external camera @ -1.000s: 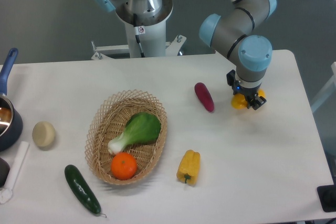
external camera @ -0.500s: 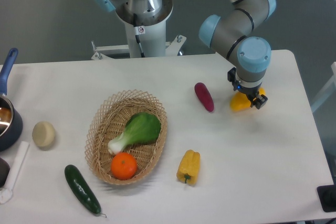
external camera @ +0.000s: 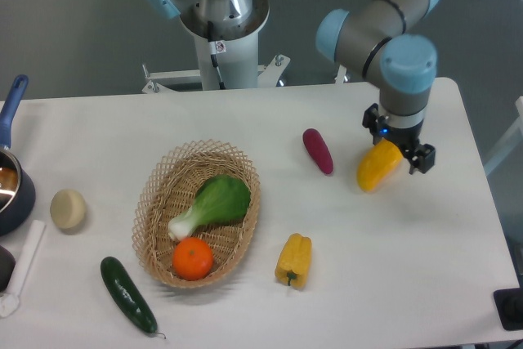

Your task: Place the mango on the table

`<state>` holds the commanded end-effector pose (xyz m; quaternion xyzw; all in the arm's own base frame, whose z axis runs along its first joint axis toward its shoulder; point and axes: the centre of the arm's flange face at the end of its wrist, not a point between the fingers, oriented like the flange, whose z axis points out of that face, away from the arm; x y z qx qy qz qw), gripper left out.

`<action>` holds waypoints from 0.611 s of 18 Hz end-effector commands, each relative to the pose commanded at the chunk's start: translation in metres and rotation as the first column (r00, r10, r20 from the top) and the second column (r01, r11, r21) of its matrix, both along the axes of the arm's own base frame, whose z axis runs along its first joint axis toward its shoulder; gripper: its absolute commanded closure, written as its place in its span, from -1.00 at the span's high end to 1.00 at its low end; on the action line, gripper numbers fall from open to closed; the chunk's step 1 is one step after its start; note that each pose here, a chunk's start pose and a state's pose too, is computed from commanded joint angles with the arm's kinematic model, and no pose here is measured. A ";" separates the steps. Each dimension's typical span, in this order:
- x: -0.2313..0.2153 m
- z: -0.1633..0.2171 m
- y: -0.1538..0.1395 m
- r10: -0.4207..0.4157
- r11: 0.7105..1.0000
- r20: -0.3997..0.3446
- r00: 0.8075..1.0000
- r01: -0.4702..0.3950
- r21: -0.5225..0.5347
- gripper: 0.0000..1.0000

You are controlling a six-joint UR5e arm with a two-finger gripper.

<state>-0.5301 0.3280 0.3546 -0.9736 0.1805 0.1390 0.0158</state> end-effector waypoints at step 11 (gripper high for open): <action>-0.032 0.100 -0.060 -0.018 0.999 0.063 0.998 0.015 0.052 1.00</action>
